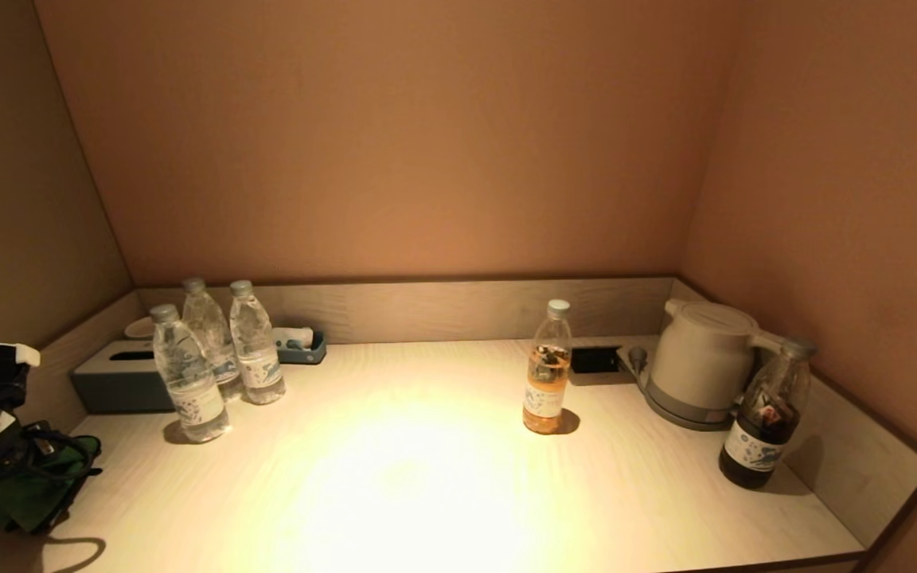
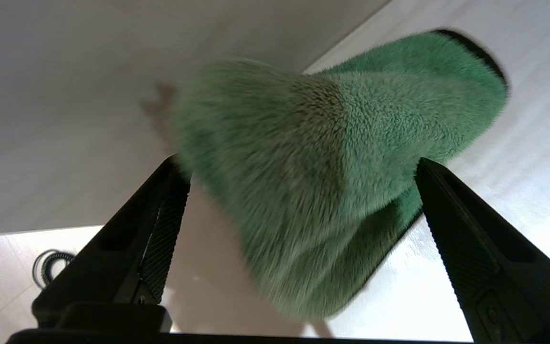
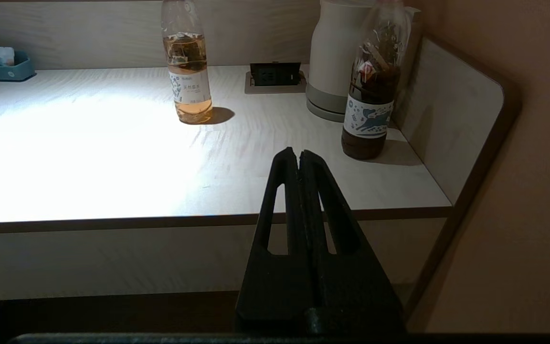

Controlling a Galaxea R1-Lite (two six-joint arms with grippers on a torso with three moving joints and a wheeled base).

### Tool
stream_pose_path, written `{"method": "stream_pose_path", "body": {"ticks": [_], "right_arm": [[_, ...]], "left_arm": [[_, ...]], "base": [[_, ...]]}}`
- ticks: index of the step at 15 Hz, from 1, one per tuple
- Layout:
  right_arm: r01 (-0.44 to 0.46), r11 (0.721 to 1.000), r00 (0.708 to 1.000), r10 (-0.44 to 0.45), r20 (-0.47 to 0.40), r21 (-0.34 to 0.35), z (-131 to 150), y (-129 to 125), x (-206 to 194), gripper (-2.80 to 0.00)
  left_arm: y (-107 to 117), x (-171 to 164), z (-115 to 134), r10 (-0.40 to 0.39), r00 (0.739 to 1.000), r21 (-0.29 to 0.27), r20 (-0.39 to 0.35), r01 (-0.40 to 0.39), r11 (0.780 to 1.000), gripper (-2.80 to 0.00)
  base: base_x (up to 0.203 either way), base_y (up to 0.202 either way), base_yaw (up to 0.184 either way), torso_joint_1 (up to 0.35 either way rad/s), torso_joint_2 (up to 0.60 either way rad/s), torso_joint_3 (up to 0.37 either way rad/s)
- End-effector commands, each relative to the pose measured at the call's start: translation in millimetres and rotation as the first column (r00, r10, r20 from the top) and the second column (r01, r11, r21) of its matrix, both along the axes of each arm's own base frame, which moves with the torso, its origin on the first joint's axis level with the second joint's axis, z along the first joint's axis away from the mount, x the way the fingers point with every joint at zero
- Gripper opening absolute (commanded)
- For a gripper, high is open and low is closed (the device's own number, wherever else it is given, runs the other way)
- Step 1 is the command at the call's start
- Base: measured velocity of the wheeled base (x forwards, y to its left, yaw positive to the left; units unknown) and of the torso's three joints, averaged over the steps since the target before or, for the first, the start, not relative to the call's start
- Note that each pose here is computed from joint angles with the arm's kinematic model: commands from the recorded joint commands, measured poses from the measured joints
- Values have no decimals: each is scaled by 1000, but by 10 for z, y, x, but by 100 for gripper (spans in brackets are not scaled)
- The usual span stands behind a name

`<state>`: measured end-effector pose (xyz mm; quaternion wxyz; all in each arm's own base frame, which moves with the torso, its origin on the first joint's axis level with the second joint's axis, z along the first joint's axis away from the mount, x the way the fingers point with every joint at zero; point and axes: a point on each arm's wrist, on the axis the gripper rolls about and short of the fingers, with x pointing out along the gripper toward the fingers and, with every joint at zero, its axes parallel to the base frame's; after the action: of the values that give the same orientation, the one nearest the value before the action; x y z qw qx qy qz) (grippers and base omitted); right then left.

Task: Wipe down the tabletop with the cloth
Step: Pick up the tablecloth

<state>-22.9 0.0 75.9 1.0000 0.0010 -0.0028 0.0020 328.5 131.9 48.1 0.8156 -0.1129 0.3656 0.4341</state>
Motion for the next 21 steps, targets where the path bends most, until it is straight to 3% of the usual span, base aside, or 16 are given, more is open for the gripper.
{"method": "stream_pose_path", "body": {"ticks": [1,4,5,16,21], "right_arm": [[-1,1000,1000,1,-1,0,1,0,1,-280],[-1,1000,1000,1,-1,1,1,0,1,-280],[-1,1000,1000,1,-1,0,1,0,1,-280],[-1,1000,1000,1,-1,0,1,0,1,-280],[-1,1000,1000,1,-1,0,1,0,1,-280]], "left_arm": [[26,62,-203,6,999,-16,-37,-7,1000,0],[34,85,-194,6,1000,-13,-30,-7,1000,0],[42,106,-199,6,1000,-13,-27,-6,1000,-280],[-35,37,-75,-8,1000,-6,-11,8,1000,-280],[-390,-229,590,-99,985,43,138,94,995,-280]], "base": [[0,0,0,0,0,0],[0,0,0,0,0,0],[0,0,0,0,0,0],[0,0,0,0,0,0],[0,0,0,0,0,0]]}}
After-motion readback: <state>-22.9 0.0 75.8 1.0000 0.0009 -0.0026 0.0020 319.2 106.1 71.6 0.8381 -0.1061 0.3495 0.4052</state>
